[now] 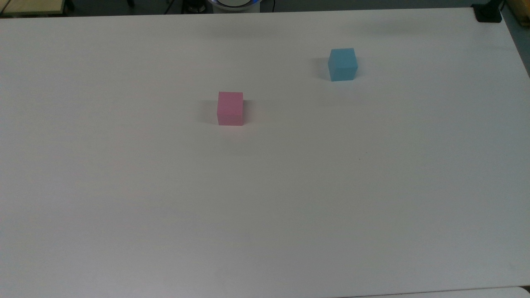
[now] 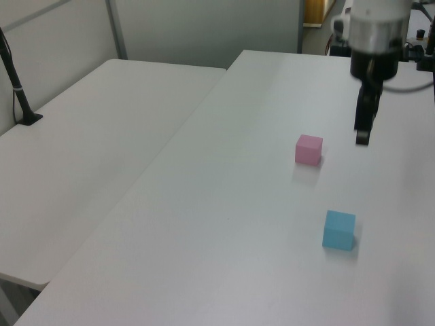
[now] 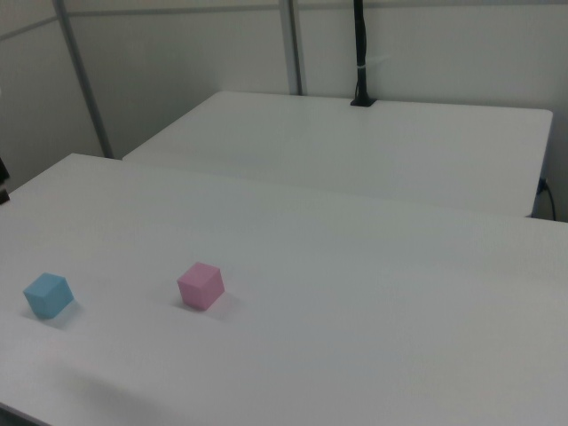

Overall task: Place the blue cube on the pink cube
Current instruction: 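Lower the gripper around the blue cube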

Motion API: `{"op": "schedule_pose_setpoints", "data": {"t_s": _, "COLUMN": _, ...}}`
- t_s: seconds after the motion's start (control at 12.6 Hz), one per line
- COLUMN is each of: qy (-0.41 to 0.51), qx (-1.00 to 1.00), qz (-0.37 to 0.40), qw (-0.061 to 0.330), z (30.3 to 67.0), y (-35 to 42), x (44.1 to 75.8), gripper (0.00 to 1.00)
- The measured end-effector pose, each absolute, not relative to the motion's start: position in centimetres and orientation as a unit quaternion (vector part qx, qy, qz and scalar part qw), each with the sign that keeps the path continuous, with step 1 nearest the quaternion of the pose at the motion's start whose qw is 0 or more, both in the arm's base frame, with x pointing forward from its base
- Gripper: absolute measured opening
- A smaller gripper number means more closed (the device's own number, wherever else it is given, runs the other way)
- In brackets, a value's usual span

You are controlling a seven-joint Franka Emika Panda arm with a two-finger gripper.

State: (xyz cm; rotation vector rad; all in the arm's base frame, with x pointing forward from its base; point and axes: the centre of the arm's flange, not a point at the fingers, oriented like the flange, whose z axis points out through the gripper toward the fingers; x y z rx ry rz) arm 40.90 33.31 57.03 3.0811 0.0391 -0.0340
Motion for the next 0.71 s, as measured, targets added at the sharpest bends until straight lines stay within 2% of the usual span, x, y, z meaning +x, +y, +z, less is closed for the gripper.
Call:
{"op": "schedule_pose_setpoints", "data": {"t_s": 0.47, "qy": 0.012, "qx": 0.999, "qz": -0.015, "qw": 0.031, "z": 40.9, "y": 33.6, "x": 41.7, "gripper": 1.0}}
{"op": "schedule_pose_setpoints", "data": {"t_s": 0.71, "qy": 0.007, "qx": 0.999, "qz": -0.016, "qw": 0.032, "z": 37.8, "y": 33.2, "x": 42.1, "gripper": 1.0}}
